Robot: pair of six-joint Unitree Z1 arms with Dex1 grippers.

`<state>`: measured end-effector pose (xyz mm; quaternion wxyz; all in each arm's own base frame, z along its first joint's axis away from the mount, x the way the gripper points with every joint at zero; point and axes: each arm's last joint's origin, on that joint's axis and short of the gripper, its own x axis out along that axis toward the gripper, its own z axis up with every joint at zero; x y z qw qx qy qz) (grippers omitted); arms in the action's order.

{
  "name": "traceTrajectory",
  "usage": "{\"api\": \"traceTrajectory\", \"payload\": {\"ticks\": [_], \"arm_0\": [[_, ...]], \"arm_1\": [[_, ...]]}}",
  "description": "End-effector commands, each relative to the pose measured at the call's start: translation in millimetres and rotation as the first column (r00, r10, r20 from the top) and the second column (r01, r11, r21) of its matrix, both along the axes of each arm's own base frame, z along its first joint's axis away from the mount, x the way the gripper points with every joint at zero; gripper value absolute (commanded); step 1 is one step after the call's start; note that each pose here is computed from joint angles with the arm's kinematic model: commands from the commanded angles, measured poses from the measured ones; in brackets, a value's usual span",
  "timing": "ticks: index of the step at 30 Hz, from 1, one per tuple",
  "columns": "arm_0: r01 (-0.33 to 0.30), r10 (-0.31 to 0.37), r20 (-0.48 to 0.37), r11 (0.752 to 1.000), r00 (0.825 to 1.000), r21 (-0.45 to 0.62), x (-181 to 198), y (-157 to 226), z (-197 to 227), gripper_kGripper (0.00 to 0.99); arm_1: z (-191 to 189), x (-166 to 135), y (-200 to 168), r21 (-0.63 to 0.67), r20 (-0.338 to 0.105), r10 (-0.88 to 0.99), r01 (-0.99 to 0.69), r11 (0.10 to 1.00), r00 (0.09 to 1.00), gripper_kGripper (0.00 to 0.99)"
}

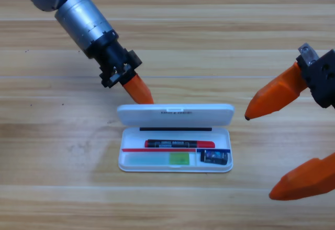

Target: Clean up eraser and pencils

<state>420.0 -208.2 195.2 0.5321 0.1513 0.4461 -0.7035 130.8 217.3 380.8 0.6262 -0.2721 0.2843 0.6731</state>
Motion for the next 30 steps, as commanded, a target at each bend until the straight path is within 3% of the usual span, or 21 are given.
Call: {"api": "traceTrajectory", "payload": {"ticks": [1,30], "arm_0": [[0.053,-0.053,-0.012,0.998,0.999,0.028,-14,-16,-8,0.000],[0.161,-0.176,0.069,0.970,0.982,0.184,-76,-69,-35,0.000]], "arm_1": [[2,4,-5,0.020,-0.016,-0.024,0.025,0.999,1.000,0.973],[-1,6,-1,0.015,-0.037,-0.028,0.028,0.999,0.999,0.973]]}}
